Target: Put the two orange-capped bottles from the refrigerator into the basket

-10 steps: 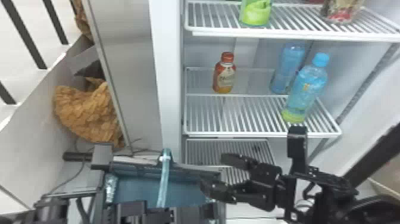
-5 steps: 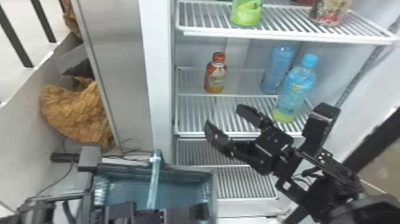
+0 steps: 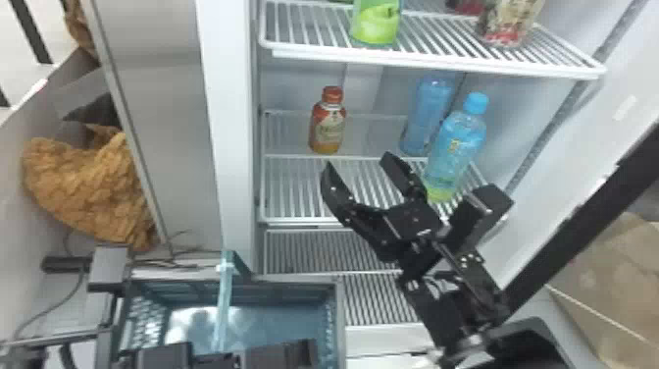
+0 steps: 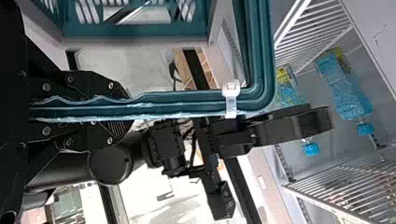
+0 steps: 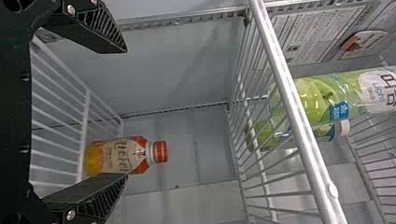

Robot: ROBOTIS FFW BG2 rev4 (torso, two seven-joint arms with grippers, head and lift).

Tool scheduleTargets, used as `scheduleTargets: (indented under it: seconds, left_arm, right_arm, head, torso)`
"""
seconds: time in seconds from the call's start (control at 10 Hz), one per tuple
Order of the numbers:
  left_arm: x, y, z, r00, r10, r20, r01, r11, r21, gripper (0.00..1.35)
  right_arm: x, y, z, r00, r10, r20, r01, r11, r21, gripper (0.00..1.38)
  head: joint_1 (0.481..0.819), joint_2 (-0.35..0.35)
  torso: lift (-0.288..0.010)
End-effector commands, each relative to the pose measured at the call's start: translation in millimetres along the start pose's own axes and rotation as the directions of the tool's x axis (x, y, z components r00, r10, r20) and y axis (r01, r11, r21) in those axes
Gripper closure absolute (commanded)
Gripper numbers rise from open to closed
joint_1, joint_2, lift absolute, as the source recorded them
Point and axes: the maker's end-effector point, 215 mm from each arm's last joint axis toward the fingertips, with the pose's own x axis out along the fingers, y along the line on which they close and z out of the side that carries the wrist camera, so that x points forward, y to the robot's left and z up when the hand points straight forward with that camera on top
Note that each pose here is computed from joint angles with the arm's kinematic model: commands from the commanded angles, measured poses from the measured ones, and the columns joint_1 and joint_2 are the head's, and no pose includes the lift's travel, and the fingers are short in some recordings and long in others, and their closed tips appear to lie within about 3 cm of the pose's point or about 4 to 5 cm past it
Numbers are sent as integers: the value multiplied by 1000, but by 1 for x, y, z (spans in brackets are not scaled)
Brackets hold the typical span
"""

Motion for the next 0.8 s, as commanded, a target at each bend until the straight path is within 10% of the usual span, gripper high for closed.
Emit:
scheduleTargets:
  seconds: [0.0,0.7]
  left_arm:
    - [1,-3,-1,1000,-8,-2,8,1000,-1,1144]
    - [3,-5,-4,1000,-17,-10,17,1000,-5,1144]
  right_arm:
    - [18,6,-2,1000,4,22,-4,1000,-11,111]
    - [71,-25,-4,994,-98,38,103,984,-143,108]
  head:
    - [695,-167]
    - [695,-148]
  torso:
    - [-288]
    - [-288]
